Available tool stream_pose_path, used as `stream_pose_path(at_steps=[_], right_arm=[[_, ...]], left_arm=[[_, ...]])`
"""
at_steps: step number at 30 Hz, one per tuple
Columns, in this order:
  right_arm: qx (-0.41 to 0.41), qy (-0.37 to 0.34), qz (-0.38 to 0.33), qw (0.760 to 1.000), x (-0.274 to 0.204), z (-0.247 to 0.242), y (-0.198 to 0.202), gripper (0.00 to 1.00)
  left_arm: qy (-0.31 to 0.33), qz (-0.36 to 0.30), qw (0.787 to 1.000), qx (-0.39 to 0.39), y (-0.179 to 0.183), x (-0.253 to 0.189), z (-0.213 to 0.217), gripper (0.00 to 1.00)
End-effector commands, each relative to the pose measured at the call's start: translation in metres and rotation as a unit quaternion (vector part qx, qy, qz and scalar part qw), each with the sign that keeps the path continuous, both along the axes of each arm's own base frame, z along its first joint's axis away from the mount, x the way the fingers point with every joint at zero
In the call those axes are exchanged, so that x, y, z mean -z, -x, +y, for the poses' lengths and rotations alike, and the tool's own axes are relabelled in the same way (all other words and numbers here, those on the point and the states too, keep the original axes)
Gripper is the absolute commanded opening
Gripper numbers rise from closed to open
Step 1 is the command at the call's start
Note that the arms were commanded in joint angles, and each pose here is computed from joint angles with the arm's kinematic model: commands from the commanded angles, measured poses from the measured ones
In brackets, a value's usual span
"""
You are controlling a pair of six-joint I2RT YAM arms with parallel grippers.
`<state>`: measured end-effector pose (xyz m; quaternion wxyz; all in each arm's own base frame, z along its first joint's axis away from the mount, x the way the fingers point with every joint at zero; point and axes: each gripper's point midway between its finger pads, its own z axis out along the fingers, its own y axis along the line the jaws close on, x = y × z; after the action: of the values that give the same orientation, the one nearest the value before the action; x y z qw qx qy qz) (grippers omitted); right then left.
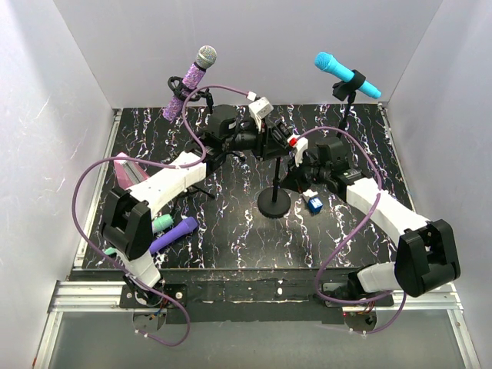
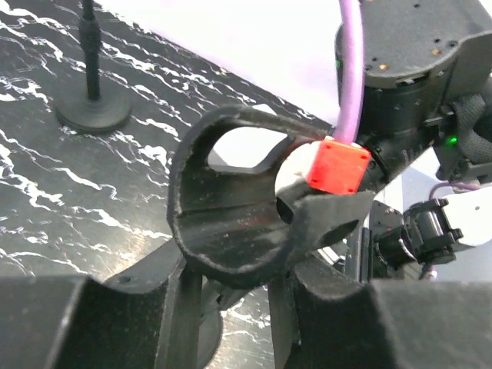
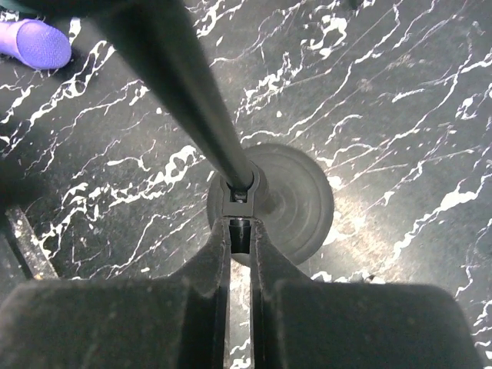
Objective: Remove the microphone from the stand
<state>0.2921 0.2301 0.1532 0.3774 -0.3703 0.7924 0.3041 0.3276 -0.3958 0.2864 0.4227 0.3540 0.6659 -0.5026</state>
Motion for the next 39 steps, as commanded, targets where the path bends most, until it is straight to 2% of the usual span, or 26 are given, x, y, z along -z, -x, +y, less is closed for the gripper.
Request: stream_pose_path(at_steps=[1, 2, 9, 13, 14, 17, 19, 21, 23, 24, 25, 26, 27, 29, 31, 33, 34, 36, 37, 39], right_arm=[[-0.010, 0.026, -0.105, 0.994, -0.007, 0.002, -0.023, 0.01], [-0.007, 0.032, -0.119, 0.992, -0.008, 0.000, -0.026, 0.01], [-0.050, 0.061, -0.191, 0.978, -0.004, -0.008, -0.020, 0.01], [-0.101, 0.081, -0.289, 0.949, -0.005, -0.006, -0.015, 0.01], [-0.134, 0.094, -0.318, 0.934, -0.002, -0.005, -0.009, 0.01], [-0.198, 0.127, -0.456, 0.858, -0.002, 0.001, -0.003, 0.01], [-0.246, 0.148, -0.515, 0.808, 0.001, 0.005, 0.004, 0.01], [-0.279, 0.171, -0.584, 0.743, 0.000, 0.011, 0.006, 0.01], [-0.274, 0.173, -0.630, 0.706, -0.006, 0.015, 0.008, 0.01], [-0.263, 0.169, -0.642, 0.700, -0.009, 0.015, 0.008, 0.10], [-0.252, 0.166, -0.644, 0.703, -0.015, 0.015, 0.008, 0.28], [-0.237, 0.157, -0.629, 0.723, -0.022, 0.014, 0.007, 0.54], [-0.245, 0.162, -0.577, 0.762, -0.012, 0.007, 0.011, 0.63], [-0.241, 0.130, -0.459, 0.845, -0.024, -0.003, 0.025, 0.70], [-0.226, 0.102, -0.336, 0.909, -0.030, -0.011, 0.043, 0.74], [-0.182, 0.069, -0.216, 0.957, -0.041, -0.016, 0.053, 0.74], [-0.159, 0.044, -0.151, 0.975, -0.047, -0.016, 0.057, 0.74], [-0.100, -0.007, -0.038, 0.994, -0.055, -0.014, 0.055, 0.73], [-0.083, -0.036, 0.021, 0.996, -0.056, -0.011, 0.055, 0.72], [-0.063, -0.085, 0.147, 0.984, -0.056, -0.001, 0.058, 0.69]], left_arm=[[0.026, -0.042, 0.998, 0.032, 0.007, -0.031, -0.005, 0.10], [0.026, -0.046, 0.998, 0.029, 0.007, -0.035, -0.003, 0.00], [0.022, -0.042, 0.999, 0.017, 0.015, -0.047, 0.022, 0.00], [0.014, -0.032, 0.999, 0.004, 0.010, -0.038, 0.031, 0.00], [0.012, -0.033, 0.999, 0.002, 0.009, -0.036, 0.032, 0.00], [0.001, -0.017, 1.000, 0.003, 0.011, -0.027, 0.033, 0.00], [0.001, -0.018, 1.000, -0.001, 0.010, -0.028, 0.034, 0.00], [-0.004, -0.018, 1.000, 0.000, 0.010, -0.027, 0.034, 0.00], [-0.008, -0.014, 1.000, 0.000, 0.010, -0.024, 0.034, 0.00], [-0.009, -0.011, 1.000, -0.002, 0.010, -0.022, 0.035, 0.00], [-0.010, -0.010, 1.000, -0.006, 0.009, -0.021, 0.035, 0.00], [-0.010, -0.009, 1.000, -0.007, 0.009, -0.020, 0.035, 0.00], [-0.009, -0.012, 1.000, -0.007, 0.010, -0.021, 0.036, 0.00], [-0.015, -0.019, 1.000, -0.005, 0.012, -0.020, 0.039, 0.00], [-0.020, -0.024, 0.999, -0.006, 0.014, -0.018, 0.041, 0.00], [-0.021, -0.029, 0.999, -0.006, 0.016, -0.018, 0.043, 0.00], [-0.022, -0.029, 0.999, -0.006, 0.016, -0.017, 0.043, 0.00], [-0.024, -0.038, 0.999, -0.004, 0.017, -0.017, 0.044, 0.00], [-0.025, -0.041, 0.999, -0.004, 0.017, -0.016, 0.045, 0.00], [-0.028, -0.050, 0.998, -0.003, 0.016, -0.016, 0.045, 0.00]])
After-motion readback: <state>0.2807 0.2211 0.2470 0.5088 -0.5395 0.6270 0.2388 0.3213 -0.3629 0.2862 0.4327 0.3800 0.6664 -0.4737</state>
